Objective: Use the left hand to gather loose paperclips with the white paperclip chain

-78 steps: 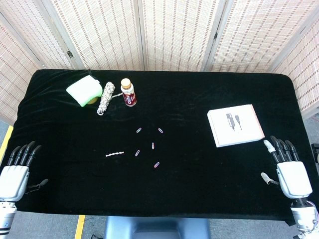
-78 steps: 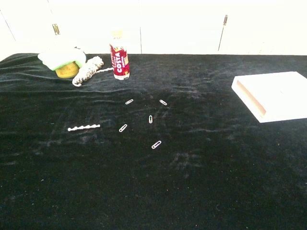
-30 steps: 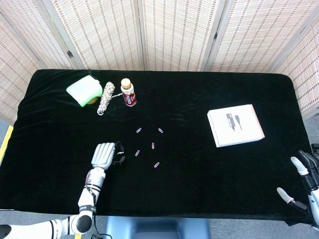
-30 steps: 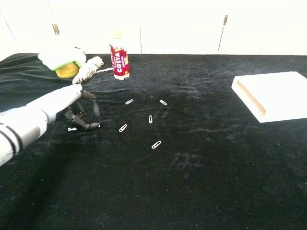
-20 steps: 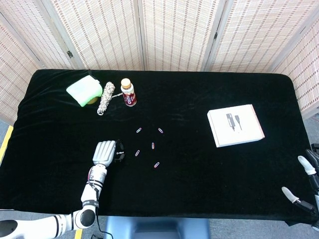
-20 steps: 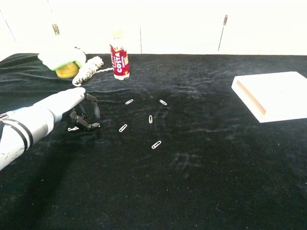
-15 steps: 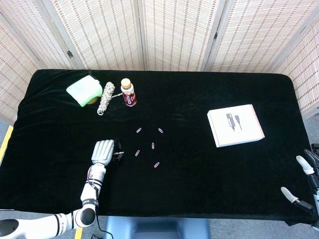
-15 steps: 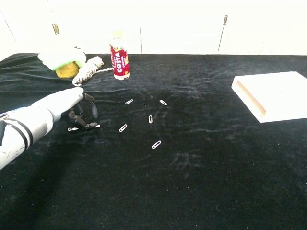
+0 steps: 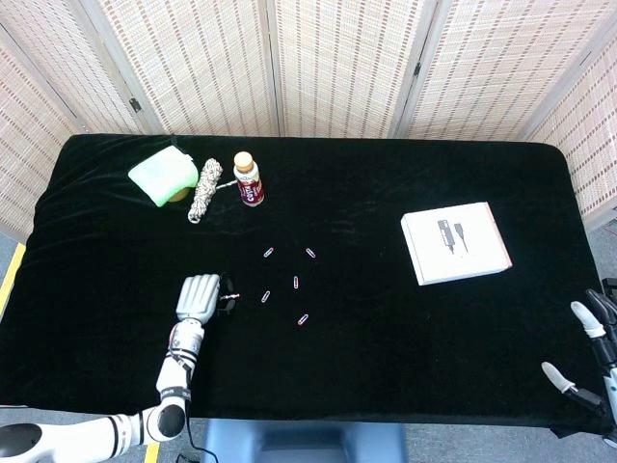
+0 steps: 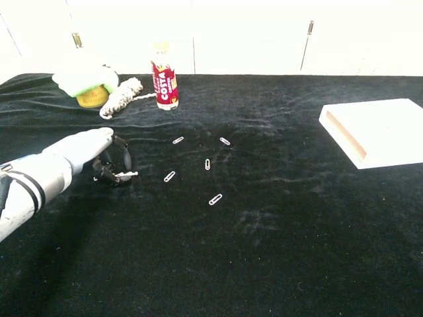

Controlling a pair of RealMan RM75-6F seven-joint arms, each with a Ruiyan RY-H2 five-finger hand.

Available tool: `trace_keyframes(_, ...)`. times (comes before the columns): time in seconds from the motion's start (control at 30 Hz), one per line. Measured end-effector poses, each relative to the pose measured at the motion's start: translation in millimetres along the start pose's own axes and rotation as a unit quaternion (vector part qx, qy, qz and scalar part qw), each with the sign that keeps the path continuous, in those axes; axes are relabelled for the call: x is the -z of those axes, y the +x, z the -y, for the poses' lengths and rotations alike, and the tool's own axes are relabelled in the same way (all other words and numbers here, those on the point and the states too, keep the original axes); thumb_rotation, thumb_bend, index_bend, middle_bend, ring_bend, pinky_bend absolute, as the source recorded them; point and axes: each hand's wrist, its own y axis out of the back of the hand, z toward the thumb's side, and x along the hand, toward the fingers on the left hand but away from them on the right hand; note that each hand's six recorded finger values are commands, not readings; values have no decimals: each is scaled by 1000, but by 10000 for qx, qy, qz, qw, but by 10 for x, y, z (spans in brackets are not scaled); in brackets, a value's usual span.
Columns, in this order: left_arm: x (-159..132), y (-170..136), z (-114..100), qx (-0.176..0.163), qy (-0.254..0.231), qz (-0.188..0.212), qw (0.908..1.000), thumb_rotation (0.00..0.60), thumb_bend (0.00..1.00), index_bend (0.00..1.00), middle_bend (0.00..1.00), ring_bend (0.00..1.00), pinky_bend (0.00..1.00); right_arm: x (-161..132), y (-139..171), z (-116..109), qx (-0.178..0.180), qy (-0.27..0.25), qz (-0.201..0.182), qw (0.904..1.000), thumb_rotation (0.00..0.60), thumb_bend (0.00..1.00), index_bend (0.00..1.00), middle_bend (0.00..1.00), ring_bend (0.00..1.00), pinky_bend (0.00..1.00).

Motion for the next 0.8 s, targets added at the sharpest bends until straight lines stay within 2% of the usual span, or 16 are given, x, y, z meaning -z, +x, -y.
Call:
trace_keyframes(0.13, 18, 16, 18, 15, 12, -25, 10000, 600, 402, 514, 1000, 1000, 1000, -1, -1, 7, -22, 4, -5, 10000, 600, 206, 0, 0, 0, 0)
trace_keyframes(0.57, 61, 59, -4, -89, 44, -43, 9999, 600, 483, 802, 1000, 1000, 1000, 8, -11, 11, -31, 14, 44, 10000, 600, 206, 0, 0, 0, 0)
trace_keyframes(0.8, 26, 0, -136, -275, -136, 37, 9995, 600, 552, 835, 1000, 1000, 1000, 2, -8, -5, 6, -14, 27, 10000, 600, 206, 0, 0, 0, 0)
